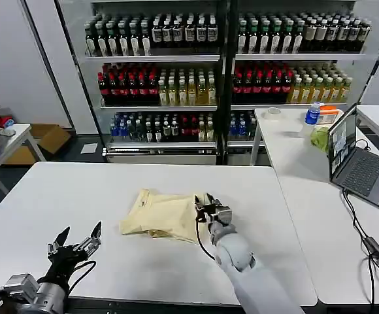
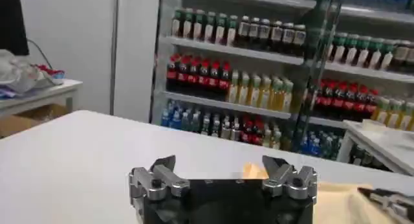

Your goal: Fold and organize the clothes.

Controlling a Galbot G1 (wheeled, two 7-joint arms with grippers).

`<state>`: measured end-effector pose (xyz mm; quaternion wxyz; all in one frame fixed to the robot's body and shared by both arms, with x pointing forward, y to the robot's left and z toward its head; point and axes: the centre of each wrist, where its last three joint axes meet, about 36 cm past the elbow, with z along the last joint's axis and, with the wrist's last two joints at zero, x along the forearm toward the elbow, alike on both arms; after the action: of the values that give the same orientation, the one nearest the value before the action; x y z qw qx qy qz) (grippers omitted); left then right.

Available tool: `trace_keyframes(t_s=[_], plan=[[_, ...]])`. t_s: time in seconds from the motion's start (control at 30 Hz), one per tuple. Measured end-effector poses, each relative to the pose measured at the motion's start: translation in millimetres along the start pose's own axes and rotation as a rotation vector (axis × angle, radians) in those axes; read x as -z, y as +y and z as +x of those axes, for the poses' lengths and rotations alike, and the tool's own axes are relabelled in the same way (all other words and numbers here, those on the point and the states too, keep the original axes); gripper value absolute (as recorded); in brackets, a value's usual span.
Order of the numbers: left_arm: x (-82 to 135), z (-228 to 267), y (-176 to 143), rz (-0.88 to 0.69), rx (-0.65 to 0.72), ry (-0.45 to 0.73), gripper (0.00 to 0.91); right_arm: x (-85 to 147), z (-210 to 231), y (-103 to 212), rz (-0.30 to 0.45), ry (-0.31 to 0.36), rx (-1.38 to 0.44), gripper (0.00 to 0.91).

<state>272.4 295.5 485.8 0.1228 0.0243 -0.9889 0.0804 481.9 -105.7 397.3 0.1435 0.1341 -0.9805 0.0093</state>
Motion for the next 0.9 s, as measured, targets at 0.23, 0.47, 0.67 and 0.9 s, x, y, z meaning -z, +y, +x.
trace_keyframes(t_s=[0.23,0.47,0.67,0.9], plan=[[1.3,-7.7,2.2,-0.028,-0.013,-0.005,0.907,-11.2,48.6,-13.2,0.060,-0.111,-0.049,0.907],[0.7,-14.0,3.3,-0.053,-0.029,-0.005,0.907,-11.6,94.7,-26.5,0.083,-0.195,-0.113,0.907],[-0.3,-19.0,3.5,-0.062,-0.039,-0.002,0.907,-13.5,123.6,-32.2,0.075,-0.230,-0.162,0.907],[-1.1,-20.4,5.9,-0.072,-0.046,0.003,0.907,-16.5,149.6,-34.4,0.072,-0.237,-0.194,0.907]])
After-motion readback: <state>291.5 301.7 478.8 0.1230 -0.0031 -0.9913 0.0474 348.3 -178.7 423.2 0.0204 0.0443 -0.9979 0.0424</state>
